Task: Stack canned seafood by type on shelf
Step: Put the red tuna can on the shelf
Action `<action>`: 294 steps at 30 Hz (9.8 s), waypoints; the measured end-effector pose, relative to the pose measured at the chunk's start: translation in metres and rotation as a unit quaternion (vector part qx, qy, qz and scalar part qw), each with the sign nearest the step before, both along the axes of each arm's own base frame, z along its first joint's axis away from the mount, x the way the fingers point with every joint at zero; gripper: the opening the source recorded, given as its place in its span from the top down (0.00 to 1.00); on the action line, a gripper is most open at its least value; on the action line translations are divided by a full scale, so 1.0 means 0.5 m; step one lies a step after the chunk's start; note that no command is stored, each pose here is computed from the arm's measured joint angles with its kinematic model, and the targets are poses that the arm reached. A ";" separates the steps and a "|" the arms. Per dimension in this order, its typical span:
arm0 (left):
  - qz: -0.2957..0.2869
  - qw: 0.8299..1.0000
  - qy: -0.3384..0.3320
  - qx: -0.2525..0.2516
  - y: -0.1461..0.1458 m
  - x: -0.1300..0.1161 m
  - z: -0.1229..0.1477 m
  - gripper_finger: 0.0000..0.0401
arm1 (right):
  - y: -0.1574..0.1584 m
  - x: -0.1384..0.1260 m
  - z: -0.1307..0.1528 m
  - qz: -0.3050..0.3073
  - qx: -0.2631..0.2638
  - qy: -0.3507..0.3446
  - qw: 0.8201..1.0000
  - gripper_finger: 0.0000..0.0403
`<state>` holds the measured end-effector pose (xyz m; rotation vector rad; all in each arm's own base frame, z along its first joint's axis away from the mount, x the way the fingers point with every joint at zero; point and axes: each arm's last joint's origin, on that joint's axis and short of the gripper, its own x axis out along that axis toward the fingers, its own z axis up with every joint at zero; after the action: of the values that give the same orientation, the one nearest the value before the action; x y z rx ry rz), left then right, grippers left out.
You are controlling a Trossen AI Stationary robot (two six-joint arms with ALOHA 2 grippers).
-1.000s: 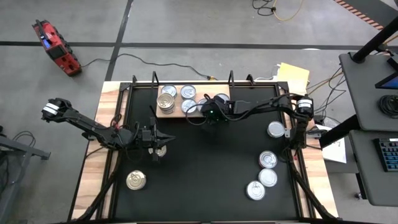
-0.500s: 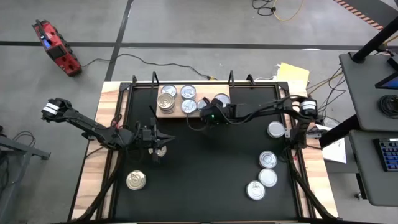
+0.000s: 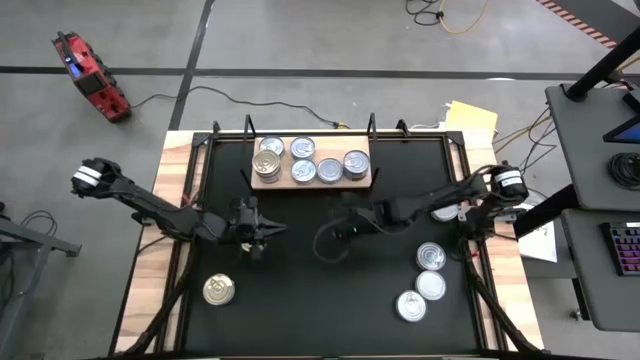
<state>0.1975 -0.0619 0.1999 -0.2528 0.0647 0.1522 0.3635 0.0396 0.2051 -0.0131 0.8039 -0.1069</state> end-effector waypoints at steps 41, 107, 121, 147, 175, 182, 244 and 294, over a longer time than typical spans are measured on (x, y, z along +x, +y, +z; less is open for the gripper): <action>-0.105 0.986 -0.062 0.112 -0.068 0.160 0.001 1.00 | 0.218 -0.222 0.094 0.052 -0.027 -0.068 0.996 0.98; -0.252 0.950 0.034 0.180 0.049 0.127 0.041 1.00 | 0.019 -0.351 0.058 -0.414 0.255 0.250 0.837 0.98; -0.152 0.955 0.028 0.253 0.063 0.113 0.100 1.00 | 0.048 -0.387 0.009 -0.461 0.273 0.309 0.786 0.98; -0.127 0.956 0.068 0.257 0.070 0.097 0.109 1.00 | 0.044 -0.370 -0.049 -0.416 0.261 0.210 0.845 0.98; -0.126 0.959 0.070 0.245 0.070 0.097 0.108 1.00 | 0.064 -0.403 -0.030 -0.478 0.267 0.294 0.784 0.98; -0.126 0.959 0.070 0.245 0.070 0.097 0.108 1.00 | 0.072 -0.381 -0.060 -0.466 0.247 0.286 0.800 0.98; -0.172 0.974 0.111 0.092 -0.043 0.282 -0.066 1.00 | 0.115 -0.235 -0.085 -0.178 0.150 0.123 0.965 0.98; -0.141 0.958 0.187 0.166 -0.077 0.385 -0.187 1.00 | 0.123 -0.229 -0.092 -0.221 0.184 0.101 0.952 0.98</action>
<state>0.3900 -0.1004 0.1064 0.1264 0.4455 -0.0775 0.2491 0.1014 0.1593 0.5198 1.0111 -0.3827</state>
